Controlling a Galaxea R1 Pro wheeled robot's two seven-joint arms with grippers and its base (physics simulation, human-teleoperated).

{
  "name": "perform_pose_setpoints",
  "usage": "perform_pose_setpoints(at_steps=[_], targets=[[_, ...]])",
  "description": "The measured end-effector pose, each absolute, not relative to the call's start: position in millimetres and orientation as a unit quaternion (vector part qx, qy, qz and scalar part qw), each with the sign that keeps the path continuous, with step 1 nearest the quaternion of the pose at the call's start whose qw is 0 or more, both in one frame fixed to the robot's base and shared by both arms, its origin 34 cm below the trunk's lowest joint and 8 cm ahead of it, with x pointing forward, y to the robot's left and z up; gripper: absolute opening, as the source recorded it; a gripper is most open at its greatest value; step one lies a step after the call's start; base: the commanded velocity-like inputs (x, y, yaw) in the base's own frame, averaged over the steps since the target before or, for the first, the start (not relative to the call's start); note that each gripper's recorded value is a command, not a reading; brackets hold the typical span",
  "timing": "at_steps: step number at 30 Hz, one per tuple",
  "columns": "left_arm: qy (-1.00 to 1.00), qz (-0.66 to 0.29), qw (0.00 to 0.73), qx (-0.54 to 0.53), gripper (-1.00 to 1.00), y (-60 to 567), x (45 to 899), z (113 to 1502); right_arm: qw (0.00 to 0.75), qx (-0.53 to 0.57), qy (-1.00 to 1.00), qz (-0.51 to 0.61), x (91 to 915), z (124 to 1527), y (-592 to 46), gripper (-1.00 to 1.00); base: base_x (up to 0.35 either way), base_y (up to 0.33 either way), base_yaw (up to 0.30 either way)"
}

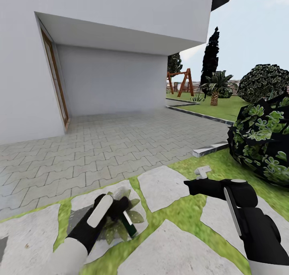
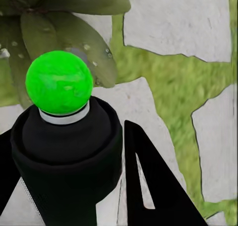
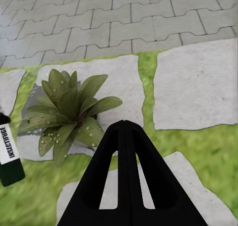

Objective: Pick up the pesticide atomizer in the garden and spray insectifuge to fully cover both potted plants in the garden.

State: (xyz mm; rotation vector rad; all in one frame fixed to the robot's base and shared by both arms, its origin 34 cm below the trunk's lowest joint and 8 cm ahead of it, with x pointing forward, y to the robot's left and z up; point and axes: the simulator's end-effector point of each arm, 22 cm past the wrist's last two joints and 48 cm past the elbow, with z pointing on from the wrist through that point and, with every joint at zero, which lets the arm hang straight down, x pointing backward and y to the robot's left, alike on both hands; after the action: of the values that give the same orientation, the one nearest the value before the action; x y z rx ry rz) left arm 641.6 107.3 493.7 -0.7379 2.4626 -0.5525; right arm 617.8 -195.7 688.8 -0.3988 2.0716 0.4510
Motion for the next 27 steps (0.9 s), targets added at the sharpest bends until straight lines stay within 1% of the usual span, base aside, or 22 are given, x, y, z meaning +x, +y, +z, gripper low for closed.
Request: perform_pose_setpoints(at_steps=[3,7,11,15,20,27], targets=[[0.898,-0.217,0.251,-0.288,-1.00,127,648,512,0.472,-0.163,0.846,0.184,618,689,-196,-1.00,0.000,0.000,0.000],[0.909,-0.206,0.243,-0.268,-1.00,141,642,529,0.472,-0.163,0.846,0.184,618,688,-195,-1.00,0.000,0.000,0.000],[0.904,-0.183,0.227,-0.313,-1.00,182,611,513,0.472,-0.164,0.846,0.184,618,688,-195,-1.00,0.000,0.000,0.000],[0.897,-0.170,0.229,-0.338,-1.00,203,579,501,0.473,-0.164,0.846,0.184,618,688,-195,-1.00,0.000,0.000,0.000],[0.897,-0.174,0.234,-0.333,-1.00,193,565,502,0.472,-0.164,0.847,0.183,618,687,-195,-1.00,-0.030,-0.060,0.000],[0.920,-0.167,0.239,-0.262,-1.00,124,555,495,0.472,-0.163,0.847,0.182,618,687,-196,-1.00,-0.107,-0.281,0.000]])
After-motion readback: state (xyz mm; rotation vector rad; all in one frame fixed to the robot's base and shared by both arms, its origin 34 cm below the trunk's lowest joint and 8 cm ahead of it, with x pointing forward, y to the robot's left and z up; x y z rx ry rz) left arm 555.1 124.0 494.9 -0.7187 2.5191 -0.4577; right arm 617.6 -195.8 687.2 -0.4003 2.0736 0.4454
